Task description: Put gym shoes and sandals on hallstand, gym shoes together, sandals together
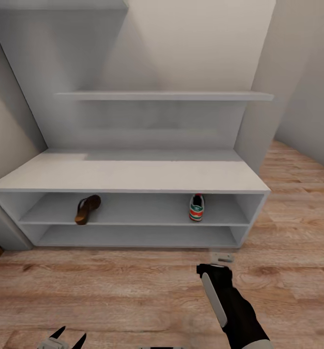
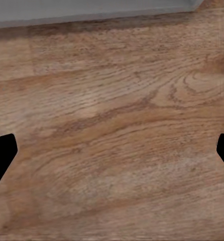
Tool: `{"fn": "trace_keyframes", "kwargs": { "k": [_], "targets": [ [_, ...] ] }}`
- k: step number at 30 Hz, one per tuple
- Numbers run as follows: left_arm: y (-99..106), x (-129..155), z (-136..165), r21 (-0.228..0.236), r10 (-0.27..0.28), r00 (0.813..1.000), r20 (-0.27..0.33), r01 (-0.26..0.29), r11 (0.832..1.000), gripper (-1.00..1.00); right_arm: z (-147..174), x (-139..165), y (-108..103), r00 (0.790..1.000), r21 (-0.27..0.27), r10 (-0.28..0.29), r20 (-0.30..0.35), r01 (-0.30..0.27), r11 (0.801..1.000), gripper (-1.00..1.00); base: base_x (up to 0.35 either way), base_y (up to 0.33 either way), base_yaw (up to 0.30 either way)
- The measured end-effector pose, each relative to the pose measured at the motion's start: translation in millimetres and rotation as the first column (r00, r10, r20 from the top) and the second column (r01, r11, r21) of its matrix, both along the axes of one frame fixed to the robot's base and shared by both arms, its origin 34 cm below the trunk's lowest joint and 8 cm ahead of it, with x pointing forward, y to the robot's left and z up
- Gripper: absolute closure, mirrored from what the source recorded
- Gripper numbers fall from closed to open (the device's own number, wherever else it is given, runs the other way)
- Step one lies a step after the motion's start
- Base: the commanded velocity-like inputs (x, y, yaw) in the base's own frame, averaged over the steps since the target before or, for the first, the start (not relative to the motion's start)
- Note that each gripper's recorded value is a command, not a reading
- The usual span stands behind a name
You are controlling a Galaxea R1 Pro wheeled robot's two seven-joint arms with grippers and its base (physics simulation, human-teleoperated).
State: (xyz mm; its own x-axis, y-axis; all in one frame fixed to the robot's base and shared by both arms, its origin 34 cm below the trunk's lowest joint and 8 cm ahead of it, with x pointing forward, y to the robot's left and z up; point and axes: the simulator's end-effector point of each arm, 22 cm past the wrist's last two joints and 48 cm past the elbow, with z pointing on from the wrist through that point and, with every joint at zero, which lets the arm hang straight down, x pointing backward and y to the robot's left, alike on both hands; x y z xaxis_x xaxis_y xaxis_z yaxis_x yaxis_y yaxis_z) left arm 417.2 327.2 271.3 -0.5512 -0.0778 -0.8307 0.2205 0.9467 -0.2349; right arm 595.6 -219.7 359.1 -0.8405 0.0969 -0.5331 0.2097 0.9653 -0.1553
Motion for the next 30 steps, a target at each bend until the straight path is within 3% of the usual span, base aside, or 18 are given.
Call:
{"fn": "trace_keyframes", "kwargs": {
  "k": [4, 5, 18, 24, 30],
  "targets": [
    [2, -3, -3, 0.004, 0.011, 1.0, -0.011, -0.011, 1.0, -1.0, -19, -11, -1, 0.999, -0.006, -0.002, -0.034, 0.002, 1.0, -1.0, -0.203, 0.0, 0.0],
    [4, -10, -9, 0.005, 0.022, 0.999, -0.03, -0.022, 1.0, -1.0, -36, -18, -7, 0.999, -0.017, -0.016, -0.039, 0.016, 1.0, -1.0, -0.064, 0.0, 0.0],
    [15, -15, -16, 0.026, 0.073, 0.996, -0.052, -0.071, 0.997, -1.0, -108, -65, -63, 0.996, -0.106, -0.091, 0.005, 0.091, 0.99, -1.0, -0.019, 0.0, 0.0],
    [34, -13, -21, 0.078, 0.151, 0.987, -0.057, -0.147, 0.986, -1.0, -148, -101, -83, 0.997, -0.146, 0.058, 0.05, -0.05, 0.988, -1.0, -0.001, 0.0, 0.0],
    [38, -13, -22, 0.089, 0.173, 0.983, -0.057, -0.167, 0.982, -1.0, -163, -127, -91, 0.986, -0.13, 0.142, 0.086, -0.13, 0.983, -1.0, 0.0, 0.0, 0.0]
  ]
}}
